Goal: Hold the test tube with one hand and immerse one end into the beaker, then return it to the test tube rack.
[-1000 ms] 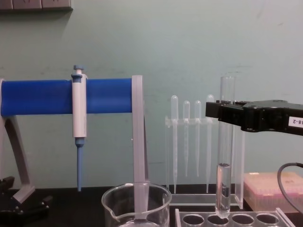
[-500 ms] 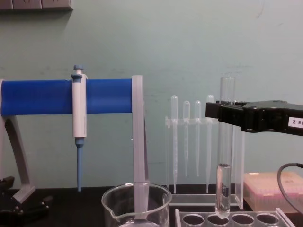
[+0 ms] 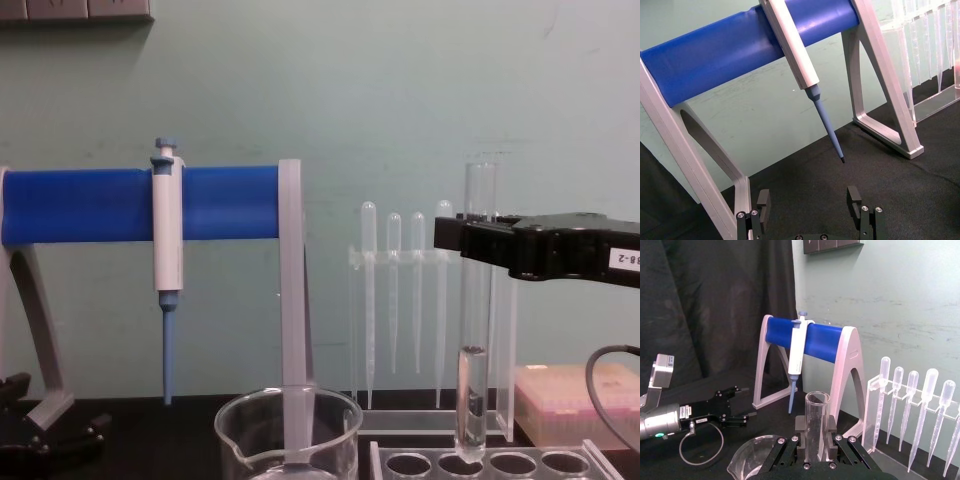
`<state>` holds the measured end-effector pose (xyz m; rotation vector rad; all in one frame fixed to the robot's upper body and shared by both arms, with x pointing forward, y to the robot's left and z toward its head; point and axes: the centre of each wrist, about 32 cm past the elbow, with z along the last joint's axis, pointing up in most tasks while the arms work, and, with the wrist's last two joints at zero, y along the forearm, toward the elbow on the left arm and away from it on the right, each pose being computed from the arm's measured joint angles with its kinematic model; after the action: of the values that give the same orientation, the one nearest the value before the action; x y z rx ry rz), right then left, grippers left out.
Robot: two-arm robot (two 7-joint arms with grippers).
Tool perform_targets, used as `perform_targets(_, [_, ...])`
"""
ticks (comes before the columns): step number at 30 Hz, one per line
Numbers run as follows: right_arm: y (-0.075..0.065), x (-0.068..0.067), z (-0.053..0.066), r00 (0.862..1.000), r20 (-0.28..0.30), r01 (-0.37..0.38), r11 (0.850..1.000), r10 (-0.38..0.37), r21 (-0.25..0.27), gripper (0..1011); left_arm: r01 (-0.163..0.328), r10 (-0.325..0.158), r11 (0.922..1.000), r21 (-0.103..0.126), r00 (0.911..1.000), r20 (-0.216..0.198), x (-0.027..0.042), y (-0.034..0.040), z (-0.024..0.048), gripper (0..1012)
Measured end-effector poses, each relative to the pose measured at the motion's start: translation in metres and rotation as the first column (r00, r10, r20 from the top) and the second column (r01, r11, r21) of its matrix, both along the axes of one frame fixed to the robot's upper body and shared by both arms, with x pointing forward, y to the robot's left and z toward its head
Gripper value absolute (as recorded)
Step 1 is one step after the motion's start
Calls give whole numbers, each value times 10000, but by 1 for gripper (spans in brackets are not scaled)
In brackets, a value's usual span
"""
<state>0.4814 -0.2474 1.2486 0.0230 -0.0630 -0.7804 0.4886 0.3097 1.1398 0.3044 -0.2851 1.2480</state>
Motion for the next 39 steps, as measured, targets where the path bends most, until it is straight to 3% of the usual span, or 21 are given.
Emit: perform_targets(39, [0,0,0,10000,0,0,10000,0,0,224,0,0,10000,0,10000,0,0,0,0,1000])
